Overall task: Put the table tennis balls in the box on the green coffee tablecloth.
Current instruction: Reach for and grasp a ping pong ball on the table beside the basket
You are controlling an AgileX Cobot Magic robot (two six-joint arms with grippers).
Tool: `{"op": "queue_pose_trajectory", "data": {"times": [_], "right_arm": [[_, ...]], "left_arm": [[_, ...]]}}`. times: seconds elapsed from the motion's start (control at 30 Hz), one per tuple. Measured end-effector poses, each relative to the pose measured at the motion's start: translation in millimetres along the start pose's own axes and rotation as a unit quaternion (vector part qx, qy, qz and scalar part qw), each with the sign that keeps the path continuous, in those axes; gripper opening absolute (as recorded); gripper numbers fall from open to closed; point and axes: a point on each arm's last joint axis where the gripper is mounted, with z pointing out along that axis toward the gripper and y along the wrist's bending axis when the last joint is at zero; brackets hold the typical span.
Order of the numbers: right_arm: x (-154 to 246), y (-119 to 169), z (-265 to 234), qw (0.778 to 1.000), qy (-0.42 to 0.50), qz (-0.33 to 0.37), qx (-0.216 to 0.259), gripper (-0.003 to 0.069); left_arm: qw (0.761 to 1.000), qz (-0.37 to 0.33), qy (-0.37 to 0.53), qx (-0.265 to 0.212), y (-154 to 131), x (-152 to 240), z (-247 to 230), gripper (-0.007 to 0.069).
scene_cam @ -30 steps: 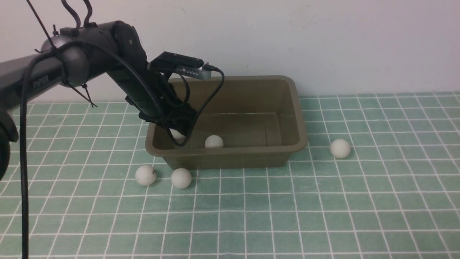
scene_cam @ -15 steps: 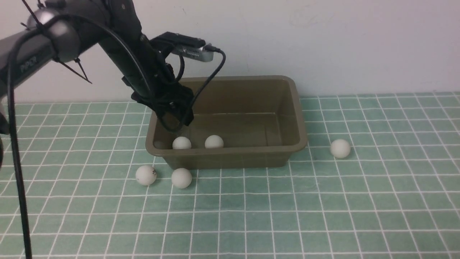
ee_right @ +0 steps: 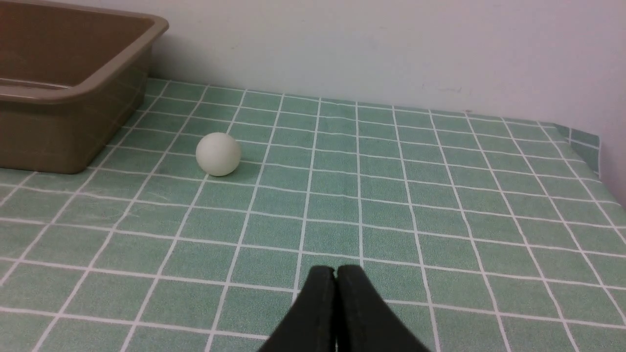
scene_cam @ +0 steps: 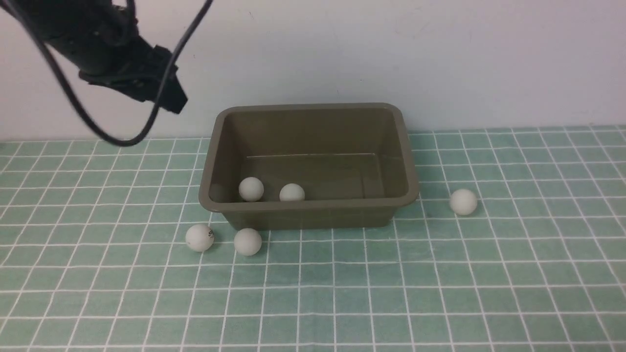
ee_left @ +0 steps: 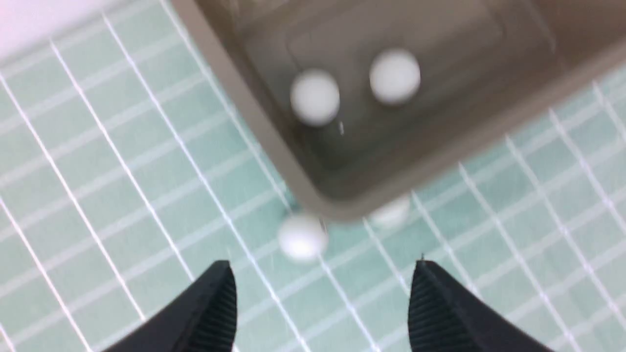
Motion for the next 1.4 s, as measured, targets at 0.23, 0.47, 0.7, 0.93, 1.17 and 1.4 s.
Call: {"op": "queue_pose_trajectory", "data": {"times": [0.23,0.47,0.7,0.93,1.17,1.4], "right_arm": [[0,0,0,1.000,0.000,0.000,0.000,-0.0010],[0,0,0,1.000,0.000,0.000,0.000,-0.0010],[0,0,0,1.000,0.000,0.000,0.000,-0.0010],[0,0,0,1.000,0.000,0.000,0.000,-0.0010],[0,0,0,1.000,0.000,0.000,0.000,-0.0010],[0,0,0,1.000,0.000,0.000,0.000,-0.0010]], "left_arm": [[0.999,0.020,0.033,0.012,-1,43,1,0.0426],[0.991,0.127,0.037,0.006,-2,91,40,0.0426],[0.986,0.168,-0.004,0.004,4,94,70,0.0426],[0.979,0.204,0.006,0.026,13,96,102,0.0482],[0.972,0.230,0.025,0.040,19,101,123,0.0573],[0.967,0.254,0.006,0.021,22,98,126,0.0587]]}}
